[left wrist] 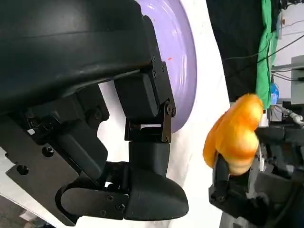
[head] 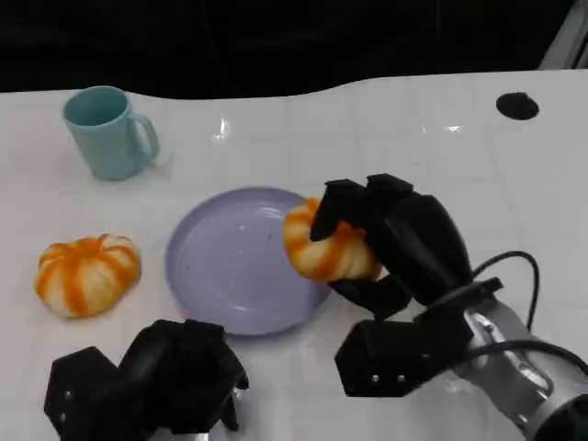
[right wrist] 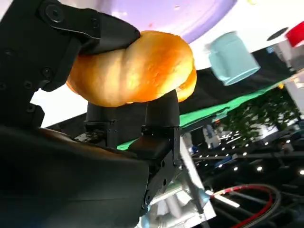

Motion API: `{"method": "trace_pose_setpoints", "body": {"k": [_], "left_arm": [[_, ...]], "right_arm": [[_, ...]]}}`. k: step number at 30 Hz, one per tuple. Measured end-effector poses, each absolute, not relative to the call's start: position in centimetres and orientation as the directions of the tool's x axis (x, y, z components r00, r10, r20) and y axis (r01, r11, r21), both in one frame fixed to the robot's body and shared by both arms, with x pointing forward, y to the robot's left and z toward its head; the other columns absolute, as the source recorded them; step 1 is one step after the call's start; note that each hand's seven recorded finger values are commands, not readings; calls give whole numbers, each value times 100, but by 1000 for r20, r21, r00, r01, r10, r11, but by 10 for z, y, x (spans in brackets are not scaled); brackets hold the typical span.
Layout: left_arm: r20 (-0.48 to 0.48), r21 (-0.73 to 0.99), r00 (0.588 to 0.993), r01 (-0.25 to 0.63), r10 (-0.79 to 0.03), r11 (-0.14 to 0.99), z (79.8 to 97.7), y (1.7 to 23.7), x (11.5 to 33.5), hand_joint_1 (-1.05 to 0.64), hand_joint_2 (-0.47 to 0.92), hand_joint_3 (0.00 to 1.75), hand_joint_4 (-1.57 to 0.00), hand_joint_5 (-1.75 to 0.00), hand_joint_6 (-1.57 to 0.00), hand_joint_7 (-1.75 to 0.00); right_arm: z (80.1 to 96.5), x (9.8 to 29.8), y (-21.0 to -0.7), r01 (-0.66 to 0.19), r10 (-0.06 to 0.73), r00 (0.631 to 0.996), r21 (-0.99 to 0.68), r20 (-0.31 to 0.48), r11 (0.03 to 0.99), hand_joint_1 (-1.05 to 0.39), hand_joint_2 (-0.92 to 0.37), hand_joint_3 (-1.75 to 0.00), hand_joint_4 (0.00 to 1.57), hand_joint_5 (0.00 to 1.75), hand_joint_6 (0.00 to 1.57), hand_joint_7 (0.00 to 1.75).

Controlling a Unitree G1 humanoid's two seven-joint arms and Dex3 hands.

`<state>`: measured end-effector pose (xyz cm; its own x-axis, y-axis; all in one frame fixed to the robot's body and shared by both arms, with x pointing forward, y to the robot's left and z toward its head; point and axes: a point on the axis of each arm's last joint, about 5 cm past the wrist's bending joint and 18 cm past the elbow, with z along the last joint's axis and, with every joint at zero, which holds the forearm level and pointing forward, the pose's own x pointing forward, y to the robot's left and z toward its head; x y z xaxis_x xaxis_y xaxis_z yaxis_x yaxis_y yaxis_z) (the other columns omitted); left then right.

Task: Grasp the bread from the table and place it into the plate.

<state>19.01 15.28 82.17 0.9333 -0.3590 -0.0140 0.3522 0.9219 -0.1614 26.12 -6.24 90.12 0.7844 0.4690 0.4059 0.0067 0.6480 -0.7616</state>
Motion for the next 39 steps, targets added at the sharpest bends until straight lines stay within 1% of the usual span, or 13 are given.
{"method": "trace_pose_setpoints", "body": {"k": [7,11,17,19,21,22,23,24,26,27,29,31,39], "left_arm": [[-11,-159,933,353,-359,922,822,153,190,-105,38,85,-144,-112,-148,-86],[-12,-159,933,353,-359,922,822,153,190,-105,38,84,-144,-112,-148,-86],[-12,-158,932,355,-361,921,822,152,190,-105,38,83,-144,-112,-148,-86],[-11,-159,932,355,-362,921,822,152,190,-105,38,83,-144,-111,-148,-86],[-11,-159,932,355,-361,921,822,152,190,-105,38,83,-144,-111,-148,-86],[-11,-159,932,355,-362,921,822,152,190,-105,38,83,-144,-111,-148,-85],[-11,-159,932,355,-362,921,822,152,190,-105,38,83,-144,-111,-148,-85],[-11,-159,932,355,-362,921,822,152,190,-105,39,83,-144,-111,-147,-85],[-11,-160,932,355,-361,921,822,152,190,-105,39,82,-144,-111,-148,-85],[-11,-160,932,355,-361,921,822,151,190,-105,39,82,-144,-110,-148,-85],[-11,-161,932,355,-361,921,822,151,190,-105,39,82,-144,-110,-148,-85],[-11,-161,932,355,-361,921,822,151,190,-105,39,82,-144,-110,-148,-85],[-10,-160,932,356,-362,921,822,151,190,-105,40,82,-145,-110,-148,-85]], "right_arm": [[898,261,-45,-52,497,783,-757,374,652,-17,-28,-144,96,175,80,165],[895,262,-37,-103,518,781,-746,349,658,-14,-27,-133,95,175,78,165],[891,264,-23,-131,531,783,-749,324,650,-12,-30,-131,91,175,75,164],[890,263,-20,-134,533,784,-751,319,646,-12,-32,-127,87,175,76,151],[888,263,-18,-141,533,788,-752,309,644,-12,-35,-121,79,166,79,120],[887,263,-17,-145,533,789,-751,305,644,-13,-41,-109,76,158,78,105],[887,262,-17,-150,531,791,-747,302,648,-14,-48,-97,69,143,74,89],[886,262,-17,-157,532,792,-742,299,651,-19,-58,-79,56,110,66,61],[886,263,-17,-184,548,790,-745,276,641,-23,-68,-59,46,75,61,32],[886,263,-18,-193,559,786,-753,265,629,-28,-76,-41,38,57,55,17],[886,264,-19,-207,581,775,-769,248,604,-33,-85,-21,33,43,51,6],[886,264,-20,-219,597,769,-782,230,584,-41,-89,-11,22,37,42,1],[898,267,-22,-236,637,743,-812,204,535,-57,-92,-5,5,38,28,0]]}}
